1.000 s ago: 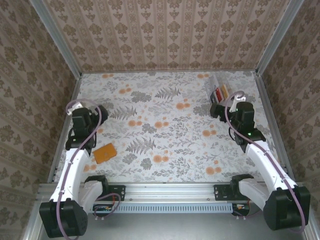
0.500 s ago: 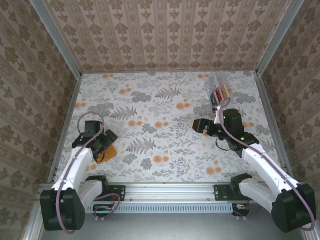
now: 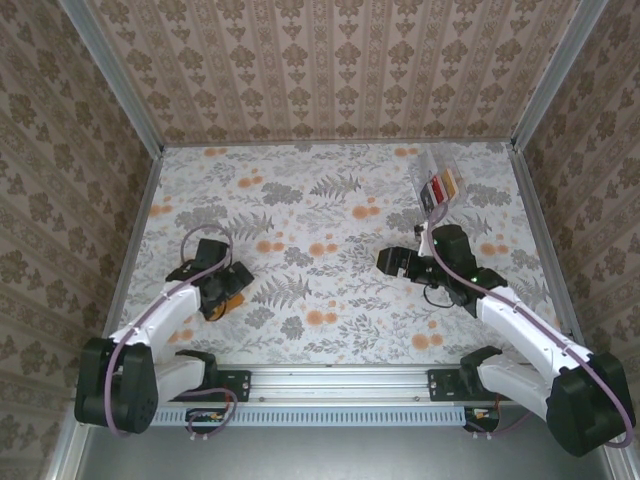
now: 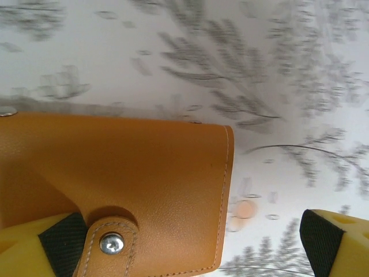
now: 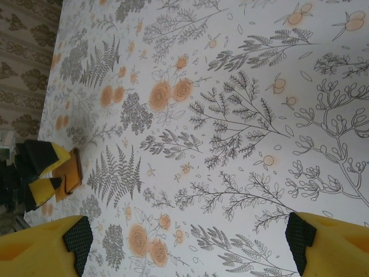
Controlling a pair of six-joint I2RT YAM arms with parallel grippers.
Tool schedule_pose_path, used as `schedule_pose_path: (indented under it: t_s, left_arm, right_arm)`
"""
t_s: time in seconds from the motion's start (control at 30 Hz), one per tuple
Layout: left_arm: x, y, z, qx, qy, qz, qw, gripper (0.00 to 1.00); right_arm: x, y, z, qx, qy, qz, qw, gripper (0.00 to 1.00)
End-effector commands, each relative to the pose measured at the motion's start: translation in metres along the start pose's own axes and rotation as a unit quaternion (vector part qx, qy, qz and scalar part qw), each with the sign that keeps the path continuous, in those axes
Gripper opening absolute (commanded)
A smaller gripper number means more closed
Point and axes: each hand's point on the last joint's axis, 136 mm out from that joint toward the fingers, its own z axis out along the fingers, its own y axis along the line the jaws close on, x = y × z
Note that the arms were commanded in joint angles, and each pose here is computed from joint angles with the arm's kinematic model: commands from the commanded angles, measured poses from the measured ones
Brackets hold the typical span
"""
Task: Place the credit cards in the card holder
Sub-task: Move the card holder to the center of the table.
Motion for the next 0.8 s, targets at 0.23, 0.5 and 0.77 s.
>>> schedule_pose_path:
  t_s: [0.23, 0.5, 0.77]
  left_arm:
    - [0.058, -0.136, 0.005, 0.167, 0.112, 0.010, 0.980, 1.00]
    - [0.041, -0.180, -0.030, 0.202, 0.071, 0.090, 0.973, 0.98]
    - [-0.022, -0.176, -0.028, 0.249, 0.051, 0.156, 0.954, 1.00]
  right_arm:
    - [0.007, 0.016, 0.019, -0.014, 0.013, -0.002, 1.000, 0.83]
    - [0.017, 0.028, 0.035, -0.012, 0.018, 0.009, 1.000, 0.62]
    - [0.036, 0.056, 0.059, -0.003, 0.029, -0.012, 0.999, 0.49]
